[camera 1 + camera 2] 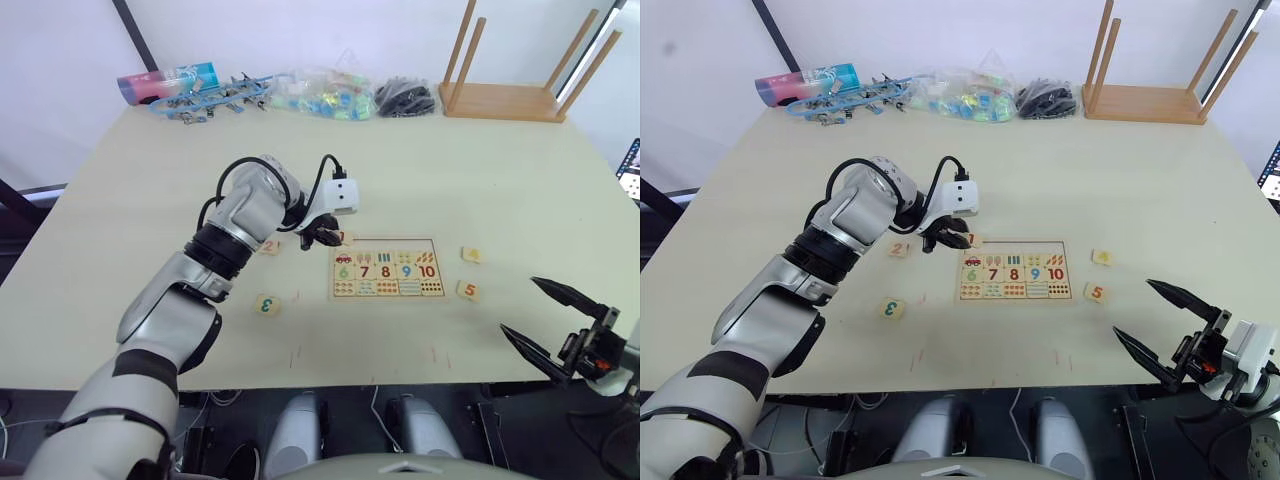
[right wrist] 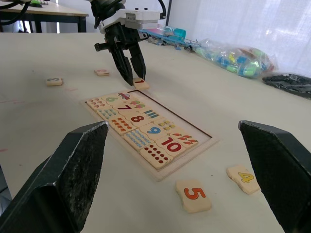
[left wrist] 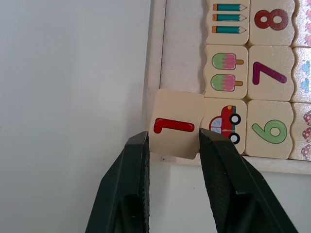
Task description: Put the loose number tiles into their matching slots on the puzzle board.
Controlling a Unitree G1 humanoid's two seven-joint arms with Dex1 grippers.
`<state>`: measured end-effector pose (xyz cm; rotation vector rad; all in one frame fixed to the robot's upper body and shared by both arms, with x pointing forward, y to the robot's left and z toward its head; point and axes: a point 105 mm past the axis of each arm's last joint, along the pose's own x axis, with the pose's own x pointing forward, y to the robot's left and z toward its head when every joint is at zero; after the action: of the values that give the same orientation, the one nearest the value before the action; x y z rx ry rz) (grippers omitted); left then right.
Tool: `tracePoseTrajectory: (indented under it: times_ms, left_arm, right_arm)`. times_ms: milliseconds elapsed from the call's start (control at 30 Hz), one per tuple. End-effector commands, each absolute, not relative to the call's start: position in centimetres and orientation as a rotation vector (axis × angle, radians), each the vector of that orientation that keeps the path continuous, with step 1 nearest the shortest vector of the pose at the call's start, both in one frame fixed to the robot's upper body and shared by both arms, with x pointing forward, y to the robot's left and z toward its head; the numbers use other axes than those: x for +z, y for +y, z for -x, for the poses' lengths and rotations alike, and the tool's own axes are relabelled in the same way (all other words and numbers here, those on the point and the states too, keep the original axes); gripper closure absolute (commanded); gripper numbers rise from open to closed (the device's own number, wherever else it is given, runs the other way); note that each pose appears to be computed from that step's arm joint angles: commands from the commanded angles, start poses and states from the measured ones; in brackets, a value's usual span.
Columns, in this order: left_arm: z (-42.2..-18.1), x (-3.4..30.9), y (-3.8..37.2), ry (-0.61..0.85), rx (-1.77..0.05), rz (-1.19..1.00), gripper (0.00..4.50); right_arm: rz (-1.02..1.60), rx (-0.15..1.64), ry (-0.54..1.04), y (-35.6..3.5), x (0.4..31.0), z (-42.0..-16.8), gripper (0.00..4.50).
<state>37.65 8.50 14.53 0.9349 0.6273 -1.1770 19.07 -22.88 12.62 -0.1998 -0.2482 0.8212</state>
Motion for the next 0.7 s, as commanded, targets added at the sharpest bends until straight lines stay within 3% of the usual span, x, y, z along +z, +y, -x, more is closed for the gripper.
tracePoseTrajectory:
  times_ms: [33, 700]
  left_arm:
    - [-37.6, 15.15, 8.11, 0.6, -1.18, -0.962, 3.48]
    - [-37.61, 14.26, 7.67, 0.63, -1.192, -0.97, 3.48]
  right_arm:
    - [0.22, 0.811, -0.277, -23.14, 13.09, -18.93, 0.0]
    - [0.236, 0.782, -0.285, -23.59, 12.63, -18.83, 0.0]
